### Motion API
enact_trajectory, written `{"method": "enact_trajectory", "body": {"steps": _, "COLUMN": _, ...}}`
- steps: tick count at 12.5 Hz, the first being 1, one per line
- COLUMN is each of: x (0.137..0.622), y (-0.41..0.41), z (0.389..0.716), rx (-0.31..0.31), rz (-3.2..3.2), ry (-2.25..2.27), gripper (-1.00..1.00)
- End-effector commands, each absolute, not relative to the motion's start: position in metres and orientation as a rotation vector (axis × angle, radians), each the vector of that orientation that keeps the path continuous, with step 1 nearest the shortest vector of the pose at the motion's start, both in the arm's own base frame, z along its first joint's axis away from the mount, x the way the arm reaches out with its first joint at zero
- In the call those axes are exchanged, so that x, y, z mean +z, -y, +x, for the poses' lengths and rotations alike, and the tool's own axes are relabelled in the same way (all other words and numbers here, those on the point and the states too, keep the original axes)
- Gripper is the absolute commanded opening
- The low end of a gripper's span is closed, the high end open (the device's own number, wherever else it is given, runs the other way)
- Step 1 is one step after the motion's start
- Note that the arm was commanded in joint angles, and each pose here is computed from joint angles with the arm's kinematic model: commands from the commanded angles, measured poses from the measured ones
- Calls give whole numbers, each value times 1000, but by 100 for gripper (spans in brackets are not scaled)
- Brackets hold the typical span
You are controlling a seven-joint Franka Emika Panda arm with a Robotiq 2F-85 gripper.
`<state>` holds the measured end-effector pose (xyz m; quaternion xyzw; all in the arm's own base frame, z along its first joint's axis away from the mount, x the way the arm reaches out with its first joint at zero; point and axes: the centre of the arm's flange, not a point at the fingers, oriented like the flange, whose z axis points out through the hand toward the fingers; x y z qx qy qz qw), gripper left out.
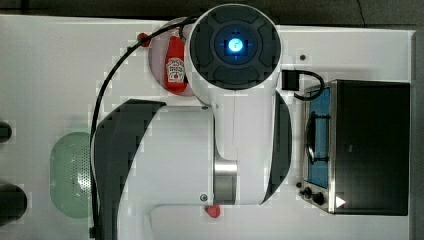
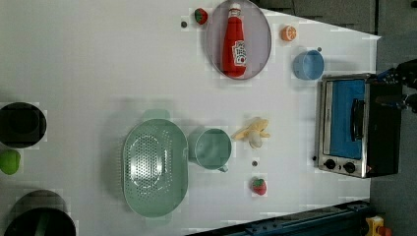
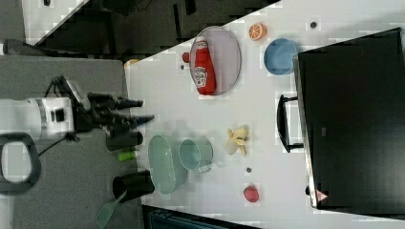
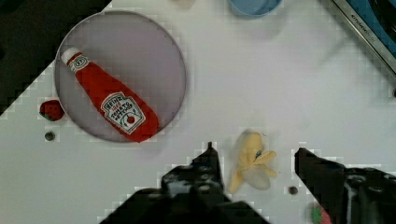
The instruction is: Pick banana from table and place on oven.
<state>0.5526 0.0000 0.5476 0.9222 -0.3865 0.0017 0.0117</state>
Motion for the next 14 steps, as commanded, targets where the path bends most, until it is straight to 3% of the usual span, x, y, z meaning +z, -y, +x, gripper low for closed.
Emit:
{"method": "enact_trajectory", "body": {"steps": 1, "x": 634, "y": 27, "z": 390, "rx": 51, "rz": 2801, "ry": 1451, "gripper": 58}}
{"method": "enact_trajectory", "body": {"steps": 3, "x": 633, "y": 27, "z": 390, "rx": 50, "rz": 2801, "ry": 1450, "gripper": 99}}
{"method": "enact_trajectory", "body": {"steps": 6, "x": 630, "y": 26, "z": 392, "rx": 41, "rz": 2800, "ry": 1445, "gripper": 100}}
{"method": "enact_trajectory", "body": {"steps": 8, "x": 614, "y": 25, "z": 399, "rx": -6, "rz": 2787, "ry": 1436, "gripper": 100}}
{"method": "enact_trajectory", "body": {"steps": 11, "x": 569, "y": 24, "z": 424, "rx": -82, "rz": 2765, "ry": 1418, "gripper": 100}}
{"method": "enact_trajectory", "body": {"steps": 14, "x": 515, "y": 20, "z": 452, "rx": -88, "rz": 2764, "ry": 1401, "gripper": 100}}
